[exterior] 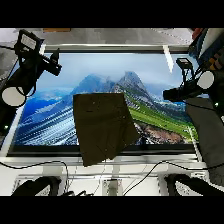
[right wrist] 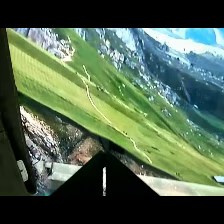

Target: Fold the clothes and pants, and hang the long-sleeved shirts on hangers.

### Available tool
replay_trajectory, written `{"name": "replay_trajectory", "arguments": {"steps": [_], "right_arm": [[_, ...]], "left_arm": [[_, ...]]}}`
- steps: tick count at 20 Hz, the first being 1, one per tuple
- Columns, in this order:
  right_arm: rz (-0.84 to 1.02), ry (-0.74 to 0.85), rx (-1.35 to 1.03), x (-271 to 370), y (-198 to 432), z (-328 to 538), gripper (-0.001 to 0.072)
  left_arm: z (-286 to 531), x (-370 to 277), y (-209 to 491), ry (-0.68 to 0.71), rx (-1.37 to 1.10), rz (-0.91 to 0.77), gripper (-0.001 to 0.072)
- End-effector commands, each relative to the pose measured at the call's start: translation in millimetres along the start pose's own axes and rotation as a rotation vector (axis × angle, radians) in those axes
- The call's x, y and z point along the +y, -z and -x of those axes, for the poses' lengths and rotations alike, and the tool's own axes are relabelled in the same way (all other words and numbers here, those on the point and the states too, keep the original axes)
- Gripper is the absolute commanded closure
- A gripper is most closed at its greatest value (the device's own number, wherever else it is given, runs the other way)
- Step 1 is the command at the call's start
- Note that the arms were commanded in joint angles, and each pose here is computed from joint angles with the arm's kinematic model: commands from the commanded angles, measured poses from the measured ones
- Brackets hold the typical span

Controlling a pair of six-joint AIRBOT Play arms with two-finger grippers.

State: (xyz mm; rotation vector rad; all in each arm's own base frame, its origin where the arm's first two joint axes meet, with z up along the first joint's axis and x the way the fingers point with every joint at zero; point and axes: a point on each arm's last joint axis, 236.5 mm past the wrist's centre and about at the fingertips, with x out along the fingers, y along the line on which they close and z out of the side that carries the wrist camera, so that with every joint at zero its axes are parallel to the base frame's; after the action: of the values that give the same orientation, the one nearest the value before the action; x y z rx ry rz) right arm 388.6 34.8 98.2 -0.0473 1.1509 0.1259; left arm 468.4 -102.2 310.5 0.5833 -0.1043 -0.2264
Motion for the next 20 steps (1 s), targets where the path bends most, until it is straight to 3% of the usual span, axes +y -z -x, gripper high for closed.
{"name": "replay_trajectory", "arguments": {"steps": [1, 3, 5, 6, 10, 11, 12, 13, 16, 17, 20], "right_arm": [[0.138, 0.041, -0.009, -11, -3, 0, 0.0682], [0.255, 0.035, 0.070, -24, 19, -10, 0.0683], [0.175, -0.097, 0.137, -17, 53, -37, 0.0684], [0.154, -0.208, 0.194, -3, 81, -52, 0.0684], [0.090, -0.558, 0.389, 66, 177, -77, 0.0672], [0.046, -0.588, 0.377, 77, 182, -84, 0.0549], [-0.004, -0.602, 0.353, 85, 182, -92, 0.0304], [-0.051, -0.602, 0.337, 89, 181, -99, 0.0241], [-0.162, -0.577, 0.330, 92, 173, -122, 0.0242], [-0.206, -0.601, 0.330, 97, 170, -128, 0.0242], [-0.278, -0.646, 0.398, 106, 179, -146, 0.0240]], "left_arm": [[0, 0, 0, -0.001, -0.001, 0.000, 0.0217], [0, 0, 0, 0.000, 0.000, 0.000, 0.0218], [0, -6, 0, 0.019, 0.003, 0.037, 0.0218], [2, -20, 2, 0.083, 0.022, 0.146, 0.0217], [23, -77, 7, 0.325, 0.120, 0.305, 0.0217], [31, -92, 17, 0.392, 0.180, 0.347, 0.0219], [42, -107, 32, 0.457, 0.266, 0.398, 0.0221], [53, -116, 52, 0.495, 0.373, 0.445, 0.0243], [109, -117, 138, 0.515, 0.791, 0.469, 0.0564], [127, -115, 161, 0.521, 0.879, 0.469, 0.0597], [167, -108, 207, 0.461, 0.994, 0.600, 0.0593]]}}
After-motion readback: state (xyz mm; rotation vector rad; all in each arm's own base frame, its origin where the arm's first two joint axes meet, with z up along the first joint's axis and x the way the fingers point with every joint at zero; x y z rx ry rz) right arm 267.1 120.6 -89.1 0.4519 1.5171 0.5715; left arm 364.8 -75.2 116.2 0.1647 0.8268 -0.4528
